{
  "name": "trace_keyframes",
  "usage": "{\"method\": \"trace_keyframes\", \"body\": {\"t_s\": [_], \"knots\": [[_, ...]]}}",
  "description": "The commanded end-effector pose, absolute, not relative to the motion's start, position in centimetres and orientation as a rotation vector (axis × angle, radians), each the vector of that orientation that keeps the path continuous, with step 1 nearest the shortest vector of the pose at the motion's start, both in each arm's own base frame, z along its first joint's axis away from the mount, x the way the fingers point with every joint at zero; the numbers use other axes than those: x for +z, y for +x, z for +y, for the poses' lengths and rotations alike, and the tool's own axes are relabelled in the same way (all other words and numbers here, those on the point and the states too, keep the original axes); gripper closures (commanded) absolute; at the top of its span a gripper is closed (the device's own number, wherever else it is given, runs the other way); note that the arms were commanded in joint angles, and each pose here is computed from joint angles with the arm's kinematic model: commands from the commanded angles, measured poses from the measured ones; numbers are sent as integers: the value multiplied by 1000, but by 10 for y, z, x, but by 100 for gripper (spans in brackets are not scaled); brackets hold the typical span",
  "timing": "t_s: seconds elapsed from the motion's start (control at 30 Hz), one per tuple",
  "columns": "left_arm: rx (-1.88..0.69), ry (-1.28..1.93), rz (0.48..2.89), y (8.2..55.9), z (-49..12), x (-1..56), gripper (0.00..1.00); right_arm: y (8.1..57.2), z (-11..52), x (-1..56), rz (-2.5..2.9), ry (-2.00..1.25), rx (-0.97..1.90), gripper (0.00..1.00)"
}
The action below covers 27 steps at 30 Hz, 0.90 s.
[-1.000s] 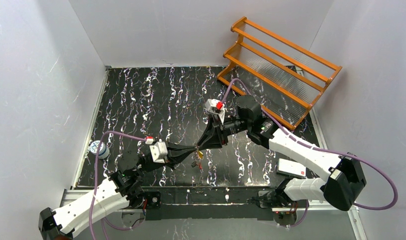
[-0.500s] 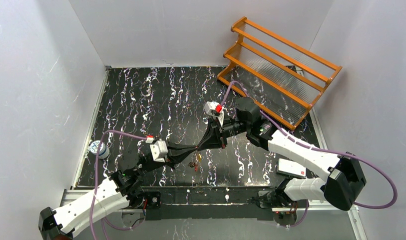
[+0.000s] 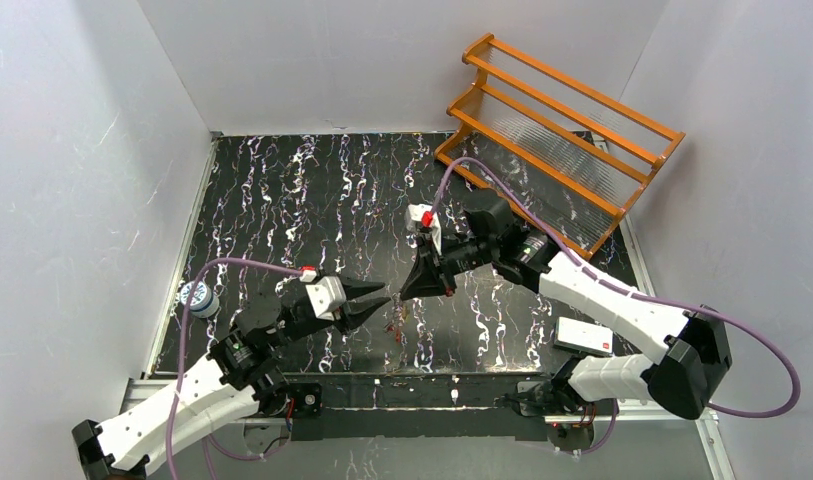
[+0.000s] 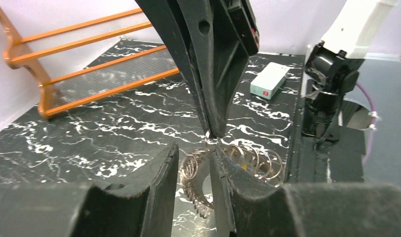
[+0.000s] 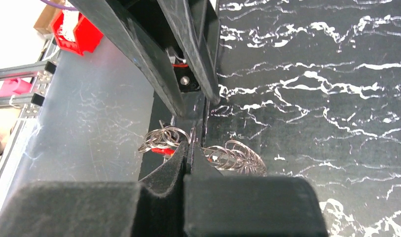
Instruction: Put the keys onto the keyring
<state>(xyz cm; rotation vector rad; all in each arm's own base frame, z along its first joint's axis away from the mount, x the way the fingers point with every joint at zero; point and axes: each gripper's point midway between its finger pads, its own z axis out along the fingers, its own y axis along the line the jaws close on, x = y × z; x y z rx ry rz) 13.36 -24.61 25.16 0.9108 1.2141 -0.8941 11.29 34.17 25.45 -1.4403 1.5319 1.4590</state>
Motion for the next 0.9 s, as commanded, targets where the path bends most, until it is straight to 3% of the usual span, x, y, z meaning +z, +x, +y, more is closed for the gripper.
{"method": "trace_keyframes", "body": {"t_s": [0.0, 0.53, 0.73, 0.87], "knots": [[-725, 1023, 1330, 142, -232, 243, 71, 117, 335, 256, 1613, -1488, 1386, 99], [-747, 1289, 1440, 141, -259, 217, 65, 121, 352, 233, 1851, -1544, 1302, 99], [-768, 1311, 1443, 140, -265, 210, 82, 116, 356, 232, 1834, -1560, 1303, 99], [-770, 1322, 1453, 140, -265, 205, 83, 115, 357, 235, 1821, -1560, 1299, 99]]}}
